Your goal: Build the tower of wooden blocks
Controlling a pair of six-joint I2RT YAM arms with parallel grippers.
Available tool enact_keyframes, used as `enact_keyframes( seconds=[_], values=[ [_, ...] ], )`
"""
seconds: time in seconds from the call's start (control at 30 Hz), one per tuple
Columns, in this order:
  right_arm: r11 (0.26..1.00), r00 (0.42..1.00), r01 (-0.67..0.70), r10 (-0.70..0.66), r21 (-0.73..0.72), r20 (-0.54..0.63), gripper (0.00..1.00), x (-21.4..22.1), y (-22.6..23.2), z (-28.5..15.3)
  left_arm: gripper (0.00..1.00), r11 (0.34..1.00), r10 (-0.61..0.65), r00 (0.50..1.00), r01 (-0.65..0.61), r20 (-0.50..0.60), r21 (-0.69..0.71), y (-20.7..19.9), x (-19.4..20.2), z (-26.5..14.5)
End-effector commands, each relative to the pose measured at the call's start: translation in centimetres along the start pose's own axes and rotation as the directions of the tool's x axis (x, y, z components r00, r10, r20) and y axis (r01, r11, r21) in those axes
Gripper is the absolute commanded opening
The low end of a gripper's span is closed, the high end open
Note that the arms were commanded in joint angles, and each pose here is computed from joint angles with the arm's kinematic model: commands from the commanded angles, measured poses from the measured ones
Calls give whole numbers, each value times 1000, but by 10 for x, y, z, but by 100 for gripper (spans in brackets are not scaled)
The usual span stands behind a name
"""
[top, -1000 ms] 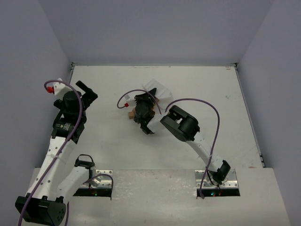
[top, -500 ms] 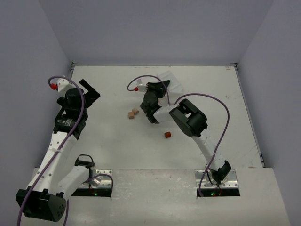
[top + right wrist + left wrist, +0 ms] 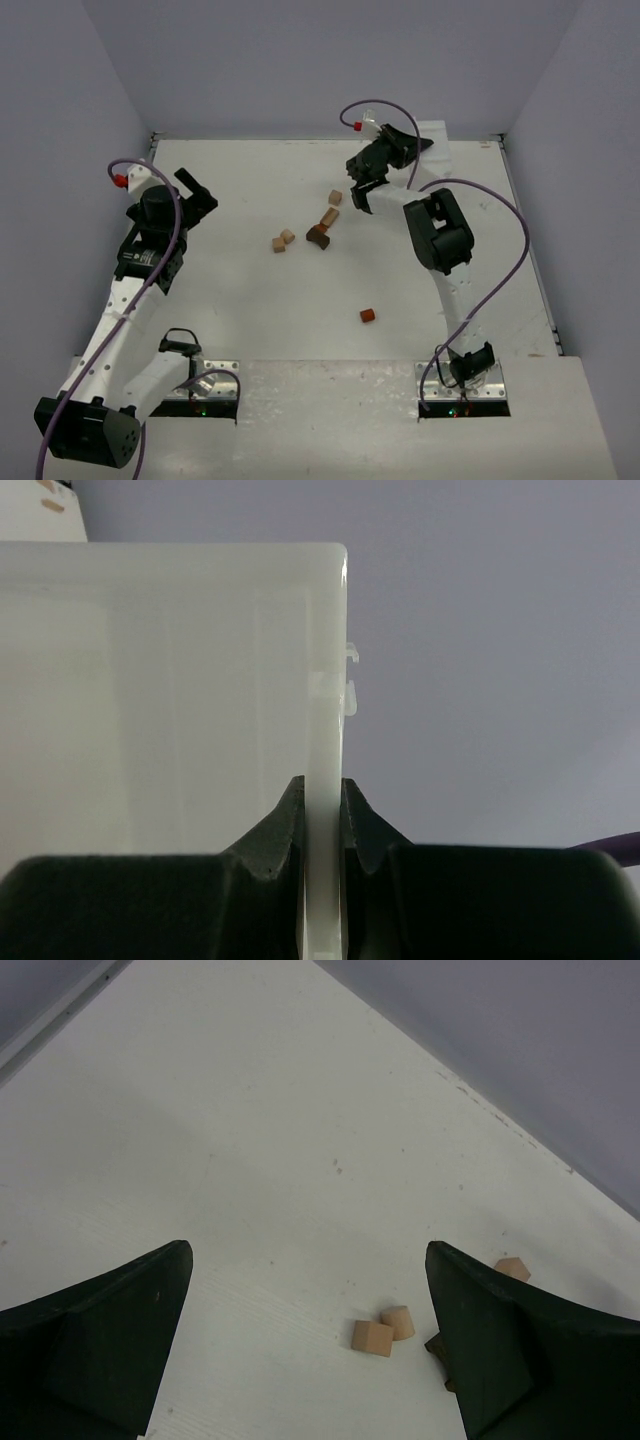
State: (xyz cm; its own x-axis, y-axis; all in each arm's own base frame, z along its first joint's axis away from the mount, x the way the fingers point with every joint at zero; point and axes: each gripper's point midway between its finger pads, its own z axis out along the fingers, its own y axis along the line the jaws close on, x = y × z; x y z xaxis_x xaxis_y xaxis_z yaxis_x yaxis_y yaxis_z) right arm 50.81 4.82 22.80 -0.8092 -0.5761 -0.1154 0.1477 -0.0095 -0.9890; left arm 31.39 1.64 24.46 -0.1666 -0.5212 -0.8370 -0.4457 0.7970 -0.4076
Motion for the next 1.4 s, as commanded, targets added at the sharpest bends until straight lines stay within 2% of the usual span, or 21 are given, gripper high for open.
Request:
enact_keyframes(
  seconds=[0.0, 0.03, 0.1, 0.13, 0.17, 0.2, 0.23, 0.27, 0.3, 0.37, 0.43, 0.5, 0.57, 0.63, 0.7, 0.73, 0.8, 0.9, 1.17, 1.33, 1.37],
  values=[
    [990, 994, 72, -82, 124, 73, 0, -17, -49, -8, 100, 997, -19, 998, 15, 59, 72, -21, -26, -7],
    [982, 982, 141, -155, 127, 107, 0, -31, -60, -6, 100, 997, -18, 998, 14, 57, 78, -22, -26, -8],
    [989, 965, 129, -141, 69, 222, 0, -44, -79, -9, 100, 996, -13, 998, 9, 53, 89, -24, -26, -8],
    [984, 942, 176, -168, -2, 290, 0, -50, -64, -14, 100, 995, -13, 999, 8, 52, 95, -25, -26, -8],
    [888, 845, 410, -283, -210, 454, 0, -50, 2, -32, 100, 995, -11, 999, 6, 51, 97, -25, -25, -8],
    [814, 780, 484, -236, -321, 579, 0, -43, 12, -59, 100, 995, -10, 999, 5, 50, 101, -26, -25, -8],
    [776, 732, 491, -119, -397, 671, 0, -48, 14, -82, 100, 995, -9, 999, 3, 49, 104, -26, -25, -8],
    [716, 696, 457, 81, -527, 713, 0, -56, 19, -110, 100, 994, -7, 999, 2, 48, 107, -27, -25, -8],
    [705, 679, 410, 187, -578, 710, 0, -67, 2, -118, 100, 994, -7, 999, 2, 48, 109, -28, -25, -8],
    [544, 686, 302, 447, -783, 575, 0, -82, -23, -129, 100, 992, -3, 999, -1, 38, 124, -30, -22, -7],
    [306, 729, 179, 597, -935, 335, 0, -91, -19, -129, 100, 989, 2, 1000, -6, 26, 146, -35, -20, -7],
    [238, 739, 31, 648, -971, 182, 0, -105, -20, -103, 100, 987, 7, 1000, -10, 18, 162, -37, -18, -7],
    [157, 754, -49, 653, -986, 67, 0, -108, 0, -92, 100, 987, 9, 1000, -12, 16, 162, -38, -18, -7],
    [-32, 728, -211, 662, -977, -179, 0, -106, 23, -69, 100, 987, 8, 1000, -11, 16, 160, -38, -17, -6],
    [-230, 621, -386, 651, -893, -436, 0, -102, 35, -33, 100, 987, 10, 1000, -12, 12, 161, -38, -16, -4],
    [-313, 566, -441, 630, -841, -532, 0, -98, 44, -18, 100, 986, 11, 1000, -13, 10, 164, -39, -16, -4],
    [-437, 510, -463, 580, -771, -635, 0, -96, 62, -11, 100, 986, 14, 1000, -14, 1, 168, -40, -13, -2],
    [-430, 446, -526, 596, -734, -668, 0, -100, 76, 11, 100, 987, 12, 1000, -12, 0, 163, -40, -13, 0],
    [-425, 365, -671, 525, -608, -769, 3, -109, 149, 31, 100, 991, 14, 1000, -15, 2, 136, -35, -12, 4],
    [-408, 352, -704, 511, -581, -784, 12, -106, 173, 34, 100, 992, 17, 1000, -16, -3, 125, -34, -10, 7],
    [-403, 351, -707, 513, -581, -783, 18, -105, 174, 35, 100, 992, 18, 1000, -17, -6, 122, -34, -9, 7]
  ],
)
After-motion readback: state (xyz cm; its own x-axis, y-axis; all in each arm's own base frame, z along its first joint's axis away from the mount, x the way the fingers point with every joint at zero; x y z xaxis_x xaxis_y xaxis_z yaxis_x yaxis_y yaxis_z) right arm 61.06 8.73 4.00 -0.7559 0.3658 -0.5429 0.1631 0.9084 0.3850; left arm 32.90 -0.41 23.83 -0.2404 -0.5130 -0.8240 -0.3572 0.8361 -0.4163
